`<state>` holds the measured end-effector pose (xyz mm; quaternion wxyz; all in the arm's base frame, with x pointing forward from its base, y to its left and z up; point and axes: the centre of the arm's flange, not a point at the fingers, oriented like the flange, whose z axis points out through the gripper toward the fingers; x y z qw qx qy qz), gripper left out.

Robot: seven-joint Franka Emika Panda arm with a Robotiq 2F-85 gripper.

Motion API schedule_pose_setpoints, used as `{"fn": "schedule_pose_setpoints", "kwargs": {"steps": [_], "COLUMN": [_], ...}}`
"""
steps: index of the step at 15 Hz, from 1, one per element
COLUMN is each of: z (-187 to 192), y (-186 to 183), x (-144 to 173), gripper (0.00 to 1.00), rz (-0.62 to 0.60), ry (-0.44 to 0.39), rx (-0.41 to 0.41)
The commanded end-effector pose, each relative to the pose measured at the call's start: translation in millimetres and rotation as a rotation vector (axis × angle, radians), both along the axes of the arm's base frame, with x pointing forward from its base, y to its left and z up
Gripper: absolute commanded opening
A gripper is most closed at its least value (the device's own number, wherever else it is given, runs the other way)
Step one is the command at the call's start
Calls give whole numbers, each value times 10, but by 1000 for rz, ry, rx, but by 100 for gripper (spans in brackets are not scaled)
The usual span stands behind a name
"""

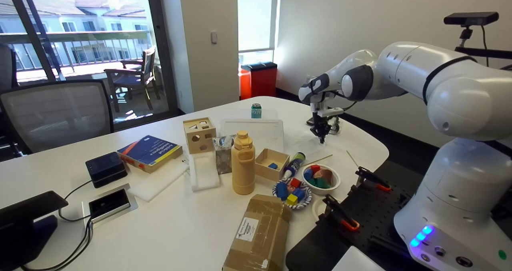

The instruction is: Fold the napkin in four

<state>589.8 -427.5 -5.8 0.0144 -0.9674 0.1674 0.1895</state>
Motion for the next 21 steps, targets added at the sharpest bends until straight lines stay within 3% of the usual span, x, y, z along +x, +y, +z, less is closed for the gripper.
{"fn": "schedule_pose_setpoints", "kwargs": {"steps": [1,8,17,21], "z": [-156,-201,-149,-154], "y": [-2,396,889,938], "x": [691,886,911,897], "gripper": [0,0,0,0], "rz": [44,128,270,306], "ry": [43,114,17,-25], "rx": [-148,-468,-685,-794]}}
